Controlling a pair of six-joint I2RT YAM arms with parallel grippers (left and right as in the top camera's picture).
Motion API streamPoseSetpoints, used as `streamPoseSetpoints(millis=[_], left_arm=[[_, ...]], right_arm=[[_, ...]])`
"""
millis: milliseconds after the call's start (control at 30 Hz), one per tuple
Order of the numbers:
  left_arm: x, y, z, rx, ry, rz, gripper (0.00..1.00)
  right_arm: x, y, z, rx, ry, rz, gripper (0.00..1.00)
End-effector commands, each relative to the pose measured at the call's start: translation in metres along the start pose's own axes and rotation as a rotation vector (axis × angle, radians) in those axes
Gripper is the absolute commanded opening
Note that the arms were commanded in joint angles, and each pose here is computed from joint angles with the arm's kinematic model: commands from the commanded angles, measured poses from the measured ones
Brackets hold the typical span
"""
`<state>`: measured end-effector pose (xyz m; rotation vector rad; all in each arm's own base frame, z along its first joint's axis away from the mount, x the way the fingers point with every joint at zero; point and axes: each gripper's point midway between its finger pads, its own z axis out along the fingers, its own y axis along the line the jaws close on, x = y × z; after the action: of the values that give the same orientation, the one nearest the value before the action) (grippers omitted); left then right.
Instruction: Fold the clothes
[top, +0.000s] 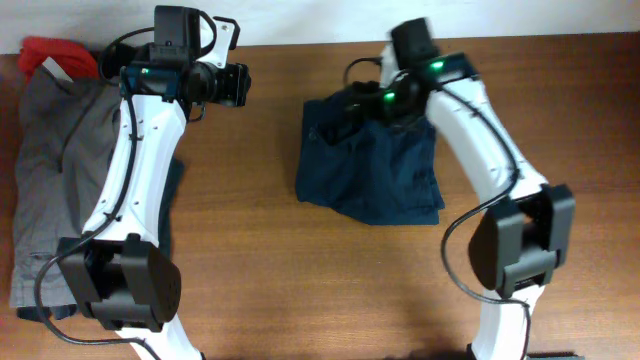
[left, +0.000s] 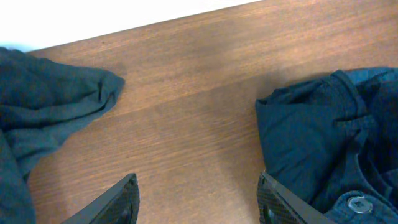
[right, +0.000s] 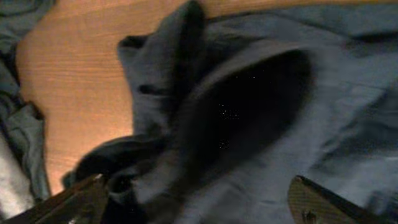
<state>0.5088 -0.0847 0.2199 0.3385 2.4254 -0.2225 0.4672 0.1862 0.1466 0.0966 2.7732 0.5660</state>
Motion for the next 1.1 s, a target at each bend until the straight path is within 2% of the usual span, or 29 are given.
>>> streamPoseSetpoints(millis=[0,133,233,333,400,433,500,567,867,1067], left_arm=[[-0.002,0.001,-0.013,-0.011,-0.012,-0.008,0.60],[0.002,0.000,-0.012,-0.009,0.006,-0.011,0.60],[0.007,0.000,-0.009,-0.007,0.020,-0.014,0.60],[0.012,0.000,-0.006,-0.006,0.033,-0.016,0.60],[0.015,0.000,-0.005,-0.005,0.039,-0.017,0.60],[0.017,0.000,-0.003,-0.005,0.045,-0.018,0.60],[0.018,0.000,-0.003,-0.004,0.048,-0.019,0.61],[0.019,0.000,-0.002,-0.004,0.050,-0.019,0.61],[0.019,0.004,-0.002,-0.024,0.052,-0.015,0.60],[0.019,0.005,-0.003,-0.033,0.053,-0.015,0.60]], right_arm=[[-0.002,0.001,0.019,0.106,-0.045,0.067,0.98],[0.002,0.003,0.038,0.124,-0.037,0.055,0.95],[0.007,-0.005,0.056,0.147,-0.006,0.060,0.79],[0.008,-0.008,0.064,0.152,0.004,0.050,0.70],[0.007,-0.007,0.066,0.146,0.001,0.023,0.58],[0.005,-0.005,0.065,0.137,-0.001,0.007,0.37],[0.003,0.001,0.062,0.113,0.002,-0.021,0.19],[-0.001,0.006,0.054,0.100,0.000,-0.038,0.06],[-0.016,0.029,-0.026,0.101,-0.007,-0.117,0.04],[-0.013,-0.003,-0.053,0.153,0.042,-0.043,0.04]])
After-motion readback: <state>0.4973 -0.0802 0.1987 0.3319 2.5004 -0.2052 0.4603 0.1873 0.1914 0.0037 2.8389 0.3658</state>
